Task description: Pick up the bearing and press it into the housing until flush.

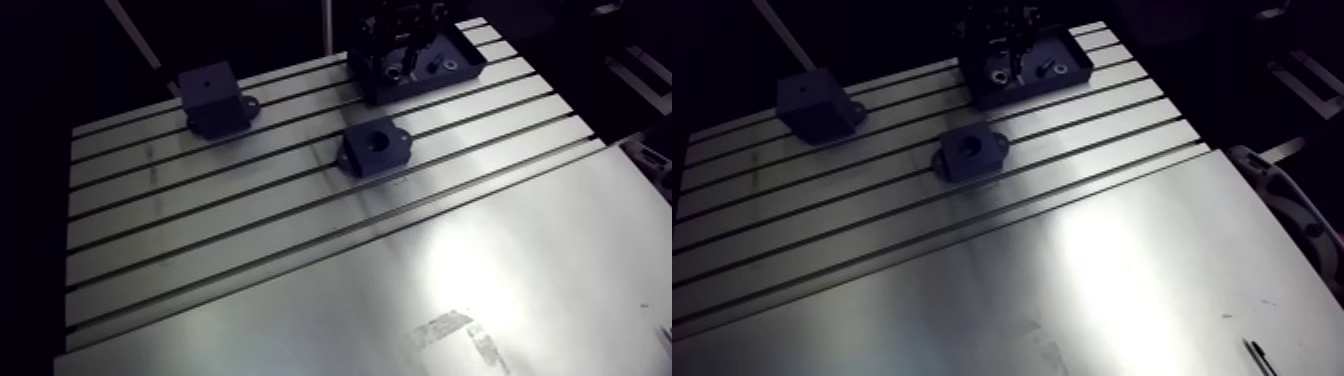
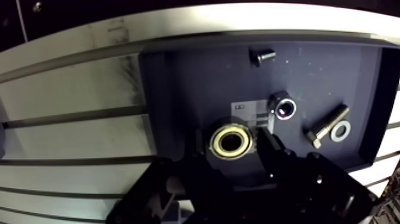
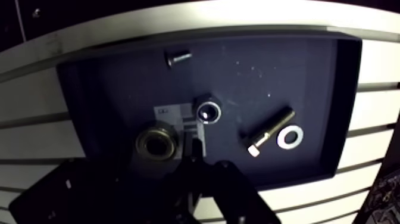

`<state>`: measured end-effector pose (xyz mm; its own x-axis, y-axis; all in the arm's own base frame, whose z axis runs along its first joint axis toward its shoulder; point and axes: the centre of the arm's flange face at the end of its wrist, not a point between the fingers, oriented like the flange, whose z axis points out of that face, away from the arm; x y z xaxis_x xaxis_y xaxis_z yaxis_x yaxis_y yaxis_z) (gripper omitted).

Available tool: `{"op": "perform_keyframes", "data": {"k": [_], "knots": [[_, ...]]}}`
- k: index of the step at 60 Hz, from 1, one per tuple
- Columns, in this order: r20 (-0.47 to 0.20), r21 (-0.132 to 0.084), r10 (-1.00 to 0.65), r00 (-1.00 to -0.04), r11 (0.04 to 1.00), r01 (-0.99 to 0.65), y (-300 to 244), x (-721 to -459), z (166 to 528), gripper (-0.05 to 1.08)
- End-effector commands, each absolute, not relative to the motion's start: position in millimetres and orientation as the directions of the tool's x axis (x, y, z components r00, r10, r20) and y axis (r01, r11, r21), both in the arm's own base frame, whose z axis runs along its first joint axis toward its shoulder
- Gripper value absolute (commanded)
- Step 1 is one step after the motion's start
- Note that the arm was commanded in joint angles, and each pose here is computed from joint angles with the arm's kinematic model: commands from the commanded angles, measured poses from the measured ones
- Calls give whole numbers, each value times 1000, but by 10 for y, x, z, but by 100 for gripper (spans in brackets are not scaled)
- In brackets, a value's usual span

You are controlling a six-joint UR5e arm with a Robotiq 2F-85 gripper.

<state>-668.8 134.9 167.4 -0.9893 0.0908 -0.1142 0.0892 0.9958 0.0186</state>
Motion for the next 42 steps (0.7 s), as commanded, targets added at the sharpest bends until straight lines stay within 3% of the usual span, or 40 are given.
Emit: {"op": "perform_keyframes", "data": {"k": [1,42], "knots": [[-114,19,91,-989,996,89,1340,-6691,1675,45],[-114,19,91,-989,996,89,1352,-6720,1652,50]]}}
